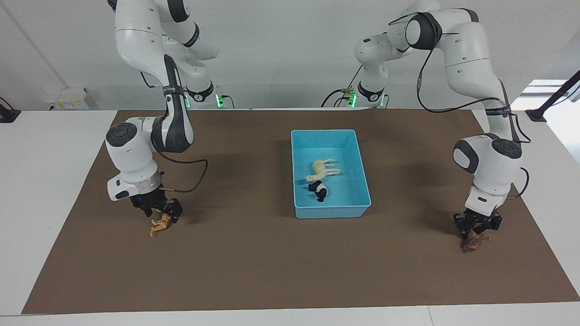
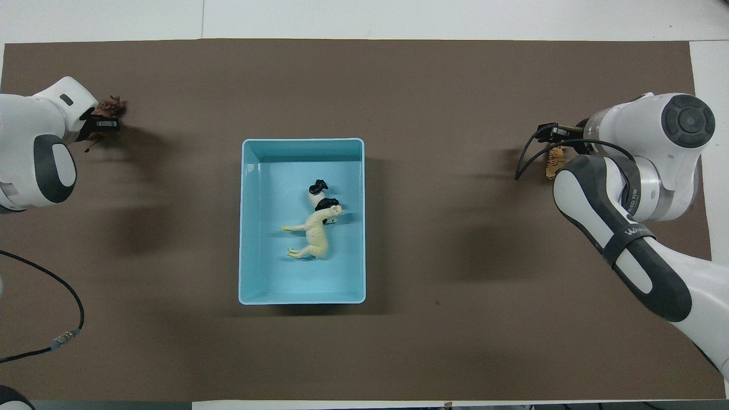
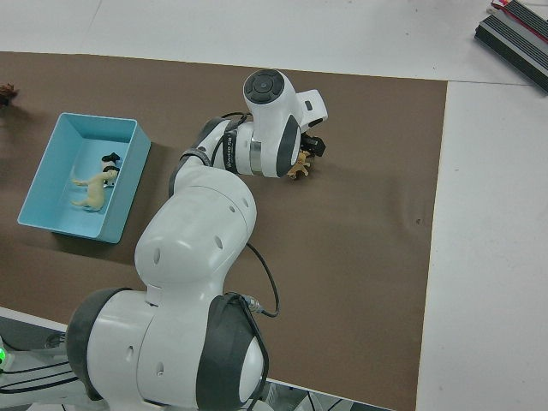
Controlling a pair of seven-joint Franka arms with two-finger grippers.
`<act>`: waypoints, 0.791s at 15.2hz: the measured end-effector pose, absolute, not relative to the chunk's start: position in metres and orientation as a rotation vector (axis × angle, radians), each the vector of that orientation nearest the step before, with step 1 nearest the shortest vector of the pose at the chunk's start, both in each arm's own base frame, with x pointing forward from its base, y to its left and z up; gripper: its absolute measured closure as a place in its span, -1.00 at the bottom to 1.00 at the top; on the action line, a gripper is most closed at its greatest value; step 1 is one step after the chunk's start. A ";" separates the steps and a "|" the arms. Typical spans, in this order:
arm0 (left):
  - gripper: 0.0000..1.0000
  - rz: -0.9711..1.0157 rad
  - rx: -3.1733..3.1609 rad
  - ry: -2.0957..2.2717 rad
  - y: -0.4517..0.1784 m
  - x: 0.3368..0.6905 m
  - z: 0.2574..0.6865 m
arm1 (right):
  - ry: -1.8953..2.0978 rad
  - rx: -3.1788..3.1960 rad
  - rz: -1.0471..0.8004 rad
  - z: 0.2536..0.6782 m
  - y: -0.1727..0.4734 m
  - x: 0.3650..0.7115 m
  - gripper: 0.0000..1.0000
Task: Put all toys into storage box
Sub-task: 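Reach and grasp the tan deer with the right gripper, then carry the brown horse into the box with the left gripper and release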
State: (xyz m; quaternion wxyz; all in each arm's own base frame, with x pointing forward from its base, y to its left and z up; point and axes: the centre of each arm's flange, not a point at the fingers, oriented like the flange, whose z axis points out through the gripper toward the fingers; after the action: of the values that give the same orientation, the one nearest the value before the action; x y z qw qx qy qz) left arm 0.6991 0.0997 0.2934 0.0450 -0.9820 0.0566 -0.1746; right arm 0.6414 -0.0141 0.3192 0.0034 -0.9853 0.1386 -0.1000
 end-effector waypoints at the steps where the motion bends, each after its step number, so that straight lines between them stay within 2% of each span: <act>1: 0.31 -0.527 -3.001 0.169 0.100 0.701 0.297 | 0.402 -3.095 -0.312 0.317 -0.013 0.641 -1.00; 7: 0.31 -0.421 -3.054 0.016 0.077 0.712 0.354 | 0.133 -3.139 -0.291 0.305 -0.014 0.641 -1.00; 9: 0.31 -0.327 -3.079 -0.072 0.035 0.701 0.397 | 0.122 -3.142 -0.286 0.303 -0.014 0.641 -1.00; 12: 0.31 -0.212 -3.092 -0.226 -0.067 0.663 0.474 | 0.124 -3.144 -0.276 0.299 -0.016 0.641 -0.95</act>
State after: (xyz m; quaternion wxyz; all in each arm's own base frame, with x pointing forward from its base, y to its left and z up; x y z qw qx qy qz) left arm 0.6627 -0.0673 0.4736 0.0170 -0.9949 -0.0728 -0.0681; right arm 0.6411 -0.0156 0.2988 -0.0087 -0.9954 0.0392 -0.0874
